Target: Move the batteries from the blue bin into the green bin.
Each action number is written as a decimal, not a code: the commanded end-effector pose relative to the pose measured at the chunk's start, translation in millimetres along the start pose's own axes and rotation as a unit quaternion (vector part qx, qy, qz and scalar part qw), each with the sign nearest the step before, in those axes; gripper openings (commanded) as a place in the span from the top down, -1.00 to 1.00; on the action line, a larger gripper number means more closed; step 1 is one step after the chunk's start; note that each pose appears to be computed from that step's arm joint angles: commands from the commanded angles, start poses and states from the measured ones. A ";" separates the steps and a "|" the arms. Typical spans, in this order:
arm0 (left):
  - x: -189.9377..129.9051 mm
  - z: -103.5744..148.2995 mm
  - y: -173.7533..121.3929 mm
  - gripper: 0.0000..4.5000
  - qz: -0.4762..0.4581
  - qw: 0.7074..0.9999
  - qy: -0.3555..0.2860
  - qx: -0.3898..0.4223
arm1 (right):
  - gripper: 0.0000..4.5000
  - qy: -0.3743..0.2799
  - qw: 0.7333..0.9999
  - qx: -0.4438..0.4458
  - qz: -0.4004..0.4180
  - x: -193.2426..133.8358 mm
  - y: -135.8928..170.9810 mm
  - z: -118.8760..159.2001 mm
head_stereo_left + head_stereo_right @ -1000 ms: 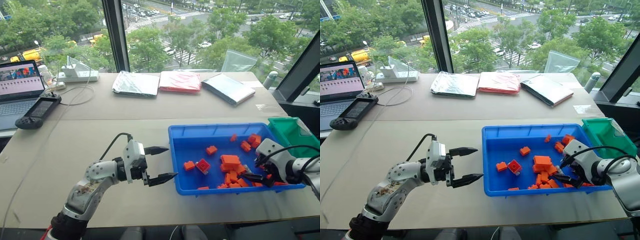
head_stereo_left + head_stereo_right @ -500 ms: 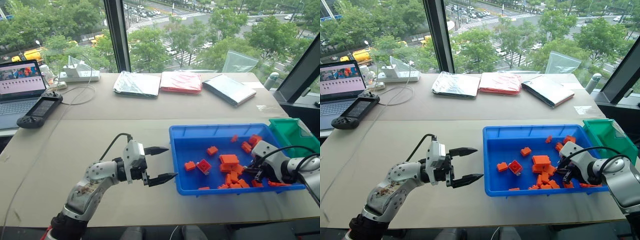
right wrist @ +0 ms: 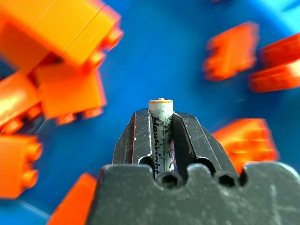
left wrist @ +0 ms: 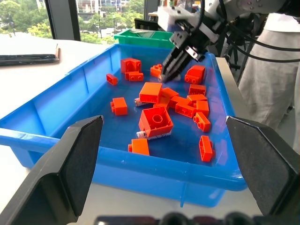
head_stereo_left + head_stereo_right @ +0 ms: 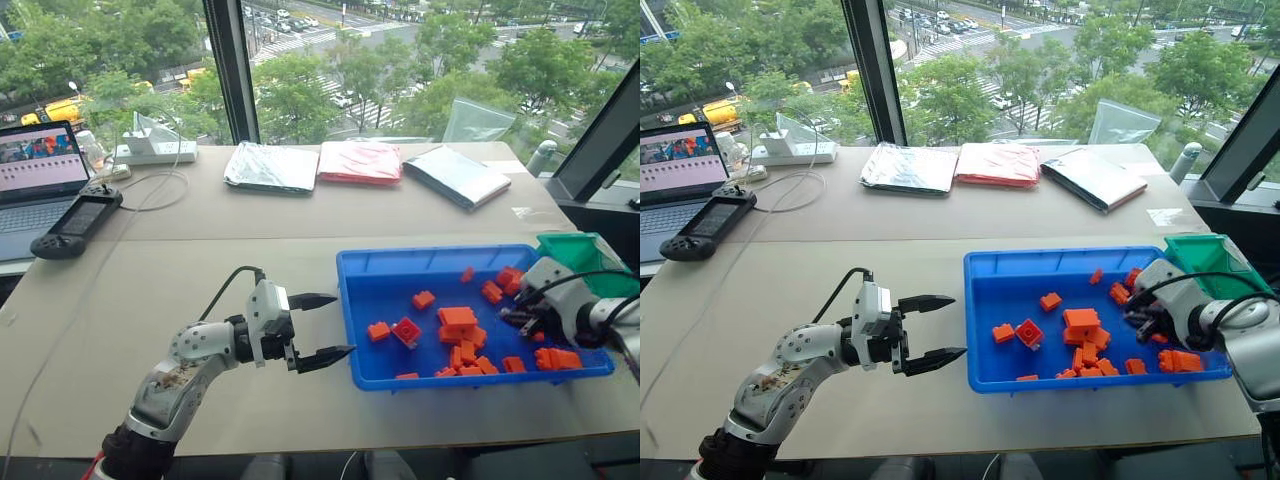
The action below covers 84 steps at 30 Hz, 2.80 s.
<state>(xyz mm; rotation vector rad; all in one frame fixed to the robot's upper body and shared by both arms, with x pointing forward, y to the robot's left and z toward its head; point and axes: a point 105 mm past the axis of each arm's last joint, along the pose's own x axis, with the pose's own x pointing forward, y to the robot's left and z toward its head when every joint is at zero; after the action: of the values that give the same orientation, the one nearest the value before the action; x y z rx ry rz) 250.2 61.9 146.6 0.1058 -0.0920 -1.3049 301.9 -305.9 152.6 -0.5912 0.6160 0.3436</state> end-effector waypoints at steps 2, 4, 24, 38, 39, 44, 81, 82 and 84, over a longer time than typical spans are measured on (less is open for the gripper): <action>1.6 9.2 -0.3 -1.00 -0.005 1.000 -0.015 0.018 | 0.88 -0.061 0.983 0.026 -0.173 -29.3 -59.6 29.2; 2.0 9.0 -0.7 -1.00 -0.007 1.000 -0.014 0.018 | 0.88 -0.066 0.963 0.031 -0.258 -42.7 -86.5 29.8; 4.3 9.3 -1.2 -1.00 -0.011 1.000 -0.015 0.015 | -0.74 -0.074 0.909 0.062 -0.406 -63.8 -124.6 30.4; 5.1 8.3 -2.3 -1.00 -0.017 1.000 -0.014 0.011 | -0.99 -0.121 0.991 0.025 0.058 -30.8 58.3 44.2; 5.3 8.2 -2.6 -1.00 -0.018 1.000 -0.014 0.011 | -0.99 -0.113 0.992 0.023 0.056 -28.9 59.0 40.5; 5.4 7.4 -2.7 -1.00 -0.020 1.000 -0.012 0.011 | -0.99 -0.089 0.993 0.034 0.070 -18.8 67.3 32.4; 5.3 6.7 0.6 -1.00 -0.012 1.000 -0.006 0.016 | -0.77 -0.068 0.994 0.073 0.043 25.5 74.7 21.5; 5.2 6.5 0.9 -1.00 -0.012 1.000 -0.006 0.016 | -0.77 -0.068 0.994 0.072 0.046 25.6 75.8 21.8; 5.1 6.4 1.1 -1.00 -0.011 1.000 -0.005 0.016 | -0.77 -0.068 0.994 0.073 0.048 26.6 77.1 21.6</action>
<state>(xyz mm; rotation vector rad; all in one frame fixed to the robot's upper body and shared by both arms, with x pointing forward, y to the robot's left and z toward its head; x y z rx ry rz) 251.1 57.2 149.1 0.1107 -0.0984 -1.3322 293.7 -232.1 110.7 -0.3811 0.5682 0.4114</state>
